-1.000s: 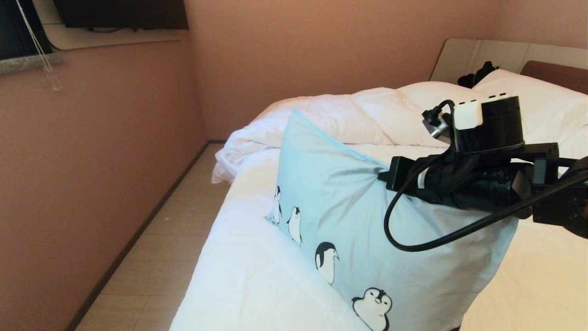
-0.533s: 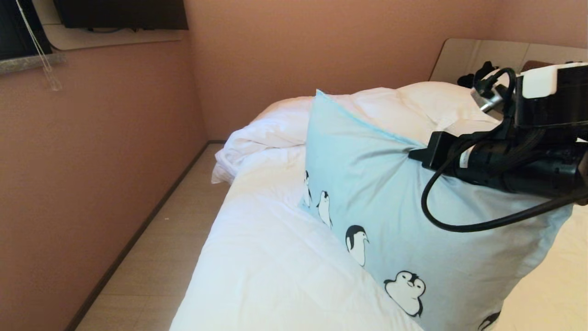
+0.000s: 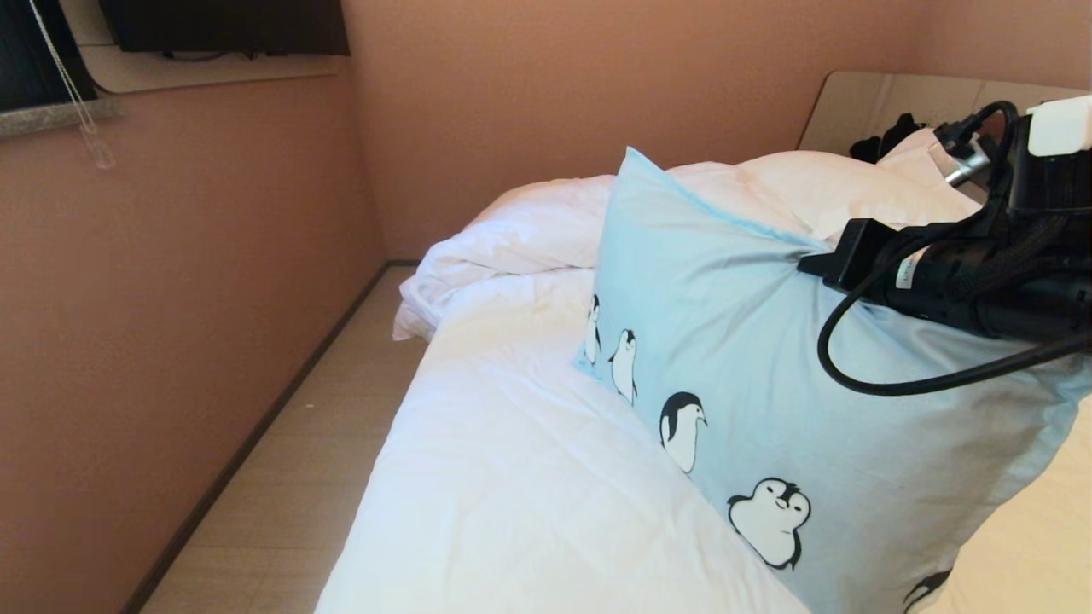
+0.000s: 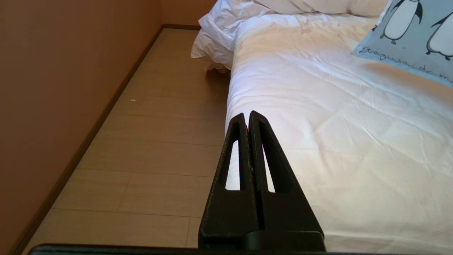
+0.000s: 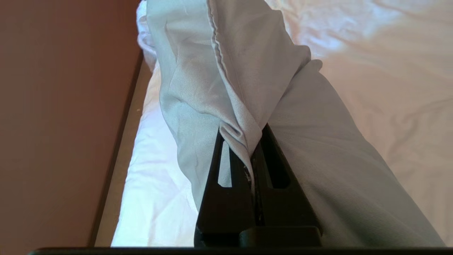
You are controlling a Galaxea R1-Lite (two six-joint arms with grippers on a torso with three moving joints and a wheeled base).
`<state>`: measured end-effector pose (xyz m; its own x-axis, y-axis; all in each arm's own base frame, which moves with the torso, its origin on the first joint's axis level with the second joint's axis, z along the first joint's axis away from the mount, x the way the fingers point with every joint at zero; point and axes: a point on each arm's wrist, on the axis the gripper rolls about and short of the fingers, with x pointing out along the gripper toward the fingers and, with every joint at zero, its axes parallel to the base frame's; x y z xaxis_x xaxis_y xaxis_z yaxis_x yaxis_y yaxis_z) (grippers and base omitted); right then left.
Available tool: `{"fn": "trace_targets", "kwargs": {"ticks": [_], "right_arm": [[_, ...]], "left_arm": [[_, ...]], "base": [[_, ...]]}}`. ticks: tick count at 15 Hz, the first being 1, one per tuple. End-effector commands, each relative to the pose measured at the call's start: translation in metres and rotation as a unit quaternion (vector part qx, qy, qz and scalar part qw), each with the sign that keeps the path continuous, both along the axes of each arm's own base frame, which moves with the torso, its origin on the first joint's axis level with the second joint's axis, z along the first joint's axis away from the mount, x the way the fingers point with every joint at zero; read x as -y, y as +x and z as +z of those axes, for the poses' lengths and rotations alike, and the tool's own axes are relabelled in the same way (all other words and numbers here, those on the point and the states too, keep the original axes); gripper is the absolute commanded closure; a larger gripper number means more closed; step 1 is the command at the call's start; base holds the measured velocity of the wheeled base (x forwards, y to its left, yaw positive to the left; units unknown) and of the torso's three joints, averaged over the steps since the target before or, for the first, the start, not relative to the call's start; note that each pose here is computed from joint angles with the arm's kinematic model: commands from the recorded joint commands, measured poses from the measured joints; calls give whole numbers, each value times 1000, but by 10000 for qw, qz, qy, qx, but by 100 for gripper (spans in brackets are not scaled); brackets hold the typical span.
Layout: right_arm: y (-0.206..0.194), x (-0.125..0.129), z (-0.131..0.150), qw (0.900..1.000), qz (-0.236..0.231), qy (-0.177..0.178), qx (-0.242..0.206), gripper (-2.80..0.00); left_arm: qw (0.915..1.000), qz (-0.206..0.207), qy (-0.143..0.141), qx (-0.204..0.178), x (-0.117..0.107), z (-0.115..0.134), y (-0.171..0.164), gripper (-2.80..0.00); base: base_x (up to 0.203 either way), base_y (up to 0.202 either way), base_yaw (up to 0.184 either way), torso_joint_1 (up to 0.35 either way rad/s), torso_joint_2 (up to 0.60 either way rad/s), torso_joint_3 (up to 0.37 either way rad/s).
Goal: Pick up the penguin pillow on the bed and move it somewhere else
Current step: Move to the head of the bed
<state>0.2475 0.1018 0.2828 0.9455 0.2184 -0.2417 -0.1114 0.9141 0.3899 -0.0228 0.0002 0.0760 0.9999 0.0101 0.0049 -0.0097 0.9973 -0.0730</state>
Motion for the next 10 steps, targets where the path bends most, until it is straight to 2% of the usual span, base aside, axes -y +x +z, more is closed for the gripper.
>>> {"fn": "trace_targets", "kwargs": {"ticks": [1, 10], "right_arm": [[2, 1, -2, 9996, -274, -52, -8, 0], [6, 43, 8, 9930, -1168, -23, 172, 0]], "left_arm": [[10000, 3, -3, -15, 0, -1, 0, 0], [10000, -1, 5, -12, 0, -1, 0, 0]], "base": [[0, 0, 0, 0, 0, 0], [0, 0, 0, 0, 0, 0]]}}
